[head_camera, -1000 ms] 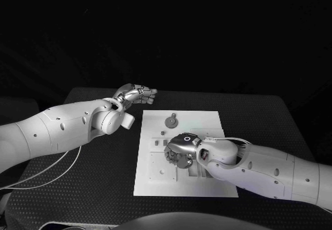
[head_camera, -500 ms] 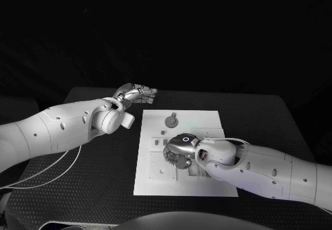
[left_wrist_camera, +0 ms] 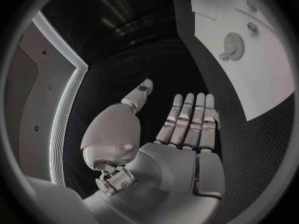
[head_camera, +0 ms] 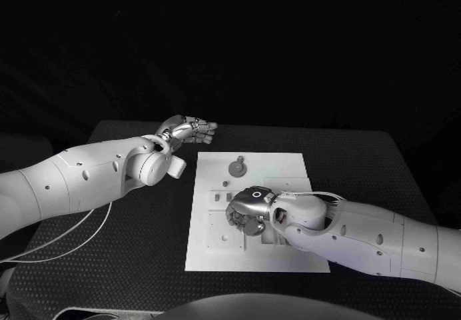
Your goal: Assemble the parts on the task board
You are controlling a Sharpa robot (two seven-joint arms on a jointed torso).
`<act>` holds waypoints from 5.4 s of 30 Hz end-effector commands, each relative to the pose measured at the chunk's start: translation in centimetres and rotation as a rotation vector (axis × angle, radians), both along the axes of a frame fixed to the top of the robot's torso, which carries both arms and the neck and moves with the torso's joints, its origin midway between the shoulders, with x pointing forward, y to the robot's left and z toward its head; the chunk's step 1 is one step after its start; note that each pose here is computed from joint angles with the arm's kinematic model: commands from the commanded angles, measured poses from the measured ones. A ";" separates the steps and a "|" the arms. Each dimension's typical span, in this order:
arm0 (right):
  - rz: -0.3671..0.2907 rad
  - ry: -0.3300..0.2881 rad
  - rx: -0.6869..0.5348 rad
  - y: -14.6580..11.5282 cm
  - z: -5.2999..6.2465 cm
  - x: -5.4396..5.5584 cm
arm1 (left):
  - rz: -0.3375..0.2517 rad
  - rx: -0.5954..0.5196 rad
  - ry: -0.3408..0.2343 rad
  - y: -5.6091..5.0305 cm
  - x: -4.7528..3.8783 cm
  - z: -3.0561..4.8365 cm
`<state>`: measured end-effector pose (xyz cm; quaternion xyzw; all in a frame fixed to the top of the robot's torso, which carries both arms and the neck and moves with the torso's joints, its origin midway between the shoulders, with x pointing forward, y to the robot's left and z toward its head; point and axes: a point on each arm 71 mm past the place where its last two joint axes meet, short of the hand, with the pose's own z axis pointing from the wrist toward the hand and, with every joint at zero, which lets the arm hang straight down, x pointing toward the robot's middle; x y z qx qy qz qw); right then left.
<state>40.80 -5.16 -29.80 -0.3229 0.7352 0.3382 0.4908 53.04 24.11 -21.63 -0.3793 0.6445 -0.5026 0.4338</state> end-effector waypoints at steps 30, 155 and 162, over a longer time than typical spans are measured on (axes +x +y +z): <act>-0.077 -0.070 0.126 -3.5 2.3 0.8 | -0.007 -0.008 0.002 0.2 -0.02 0.11; 0.087 0.003 0.062 2.5 1.3 -2.9 | -0.004 -0.006 -0.007 -0.3 0.46 0.03; 0.089 0.006 0.054 2.4 0.9 -3.0 | -0.003 -0.005 -0.006 -0.2 0.49 0.02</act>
